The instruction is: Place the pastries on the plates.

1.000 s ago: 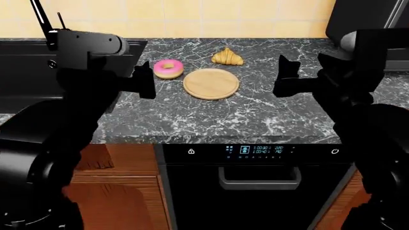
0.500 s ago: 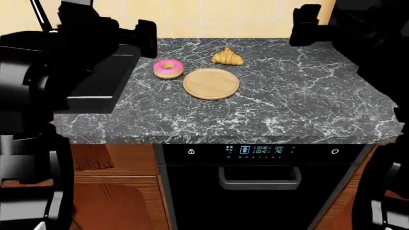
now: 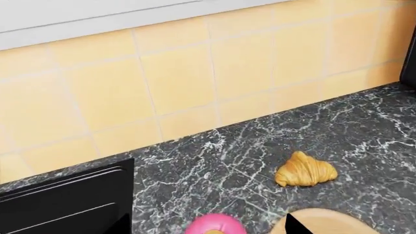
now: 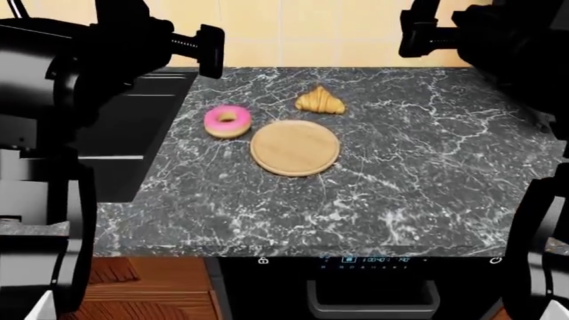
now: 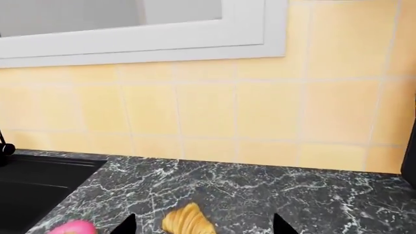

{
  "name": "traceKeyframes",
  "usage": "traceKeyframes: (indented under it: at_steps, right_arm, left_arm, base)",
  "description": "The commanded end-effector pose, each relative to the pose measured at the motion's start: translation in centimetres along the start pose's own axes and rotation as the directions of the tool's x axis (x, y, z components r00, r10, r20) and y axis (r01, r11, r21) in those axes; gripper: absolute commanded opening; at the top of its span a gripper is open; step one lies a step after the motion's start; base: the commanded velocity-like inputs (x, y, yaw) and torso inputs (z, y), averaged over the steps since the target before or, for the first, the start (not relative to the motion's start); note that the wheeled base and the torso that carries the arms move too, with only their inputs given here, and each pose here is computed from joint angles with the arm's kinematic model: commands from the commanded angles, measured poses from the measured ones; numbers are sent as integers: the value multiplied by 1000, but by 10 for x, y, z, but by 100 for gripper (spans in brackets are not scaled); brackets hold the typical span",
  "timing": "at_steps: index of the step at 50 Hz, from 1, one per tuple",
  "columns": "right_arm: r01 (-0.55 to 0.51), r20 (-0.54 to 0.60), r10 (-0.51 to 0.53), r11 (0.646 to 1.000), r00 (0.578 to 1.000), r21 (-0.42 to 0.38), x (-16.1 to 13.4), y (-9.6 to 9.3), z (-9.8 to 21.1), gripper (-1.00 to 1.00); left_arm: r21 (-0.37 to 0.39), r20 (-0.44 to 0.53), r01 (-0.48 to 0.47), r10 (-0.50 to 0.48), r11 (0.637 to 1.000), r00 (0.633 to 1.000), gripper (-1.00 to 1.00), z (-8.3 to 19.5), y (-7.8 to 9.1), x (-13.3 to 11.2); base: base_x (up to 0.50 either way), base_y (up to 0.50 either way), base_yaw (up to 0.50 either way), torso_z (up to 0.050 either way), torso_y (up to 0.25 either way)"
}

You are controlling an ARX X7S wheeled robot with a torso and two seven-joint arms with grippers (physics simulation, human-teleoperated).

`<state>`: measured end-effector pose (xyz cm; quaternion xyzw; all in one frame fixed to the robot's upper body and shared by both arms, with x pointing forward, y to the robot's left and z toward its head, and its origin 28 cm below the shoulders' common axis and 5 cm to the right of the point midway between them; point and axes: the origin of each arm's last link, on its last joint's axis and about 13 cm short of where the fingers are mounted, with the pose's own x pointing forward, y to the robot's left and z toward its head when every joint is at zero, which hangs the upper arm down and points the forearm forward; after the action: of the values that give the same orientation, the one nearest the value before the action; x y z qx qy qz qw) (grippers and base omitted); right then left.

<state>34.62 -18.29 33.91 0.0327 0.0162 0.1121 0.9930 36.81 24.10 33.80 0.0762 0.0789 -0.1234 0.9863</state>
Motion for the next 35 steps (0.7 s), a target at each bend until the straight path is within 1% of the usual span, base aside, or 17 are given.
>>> traceKeyframes:
  at_steps: [1, 5, 11, 13, 15, 20, 27, 35]
  right_arm:
    - [-19, -17, 19, 1000, 1000, 2, 2, 1, 2, 100]
    - [-25, -13, 25, 1000, 1000, -5, 4, 2, 5, 100]
    - [-27, -45, 27, 1000, 999, 4, 3, 0, -7, 100]
    - [-26, -52, 26, 1000, 998, 7, 2, -1, -9, 100]
    - [-27, -50, 28, 1000, 998, 10, 1, -1, -9, 100]
    - [-37, -55, 38, 999, 998, 10, 0, 0, -11, 100]
    - [-32, -37, 32, 999, 999, 4, 1, -1, -6, 100]
    - [-39, -52, 39, 999, 998, -6, 2, 0, -5, 100]
  left_arm:
    - [7, -27, 7, -7, 1000, 1000, 100, 0, 1, 1]
    - [15, -25, 6, -6, 1000, 1000, 100, 5, -1, 2]
    - [22, -32, 13, -13, 1000, 999, 100, 1, -4, 1]
    - [24, -32, 12, -11, 1000, 999, 100, 2, -5, 1]
    - [20, -30, 10, -9, 1000, 999, 100, 4, -2, 2]
    - [24, -39, 15, -14, 1000, 999, 100, 0, -7, 1]
    - [22, -46, 12, -11, 1000, 999, 100, -2, -5, 4]
    - [26, -50, 19, -18, 999, 999, 100, -2, -3, 4]
  base:
    - [422, 0, 0, 0, 0]
    - [423, 0, 0, 0, 0]
    - [422, 0, 0, 0, 0]
    - [420, 0, 0, 0, 0]
    - [420, 0, 0, 0, 8]
    - [420, 0, 0, 0, 0]
    - [425, 0, 0, 0, 0]
    - [423, 0, 0, 0, 1]
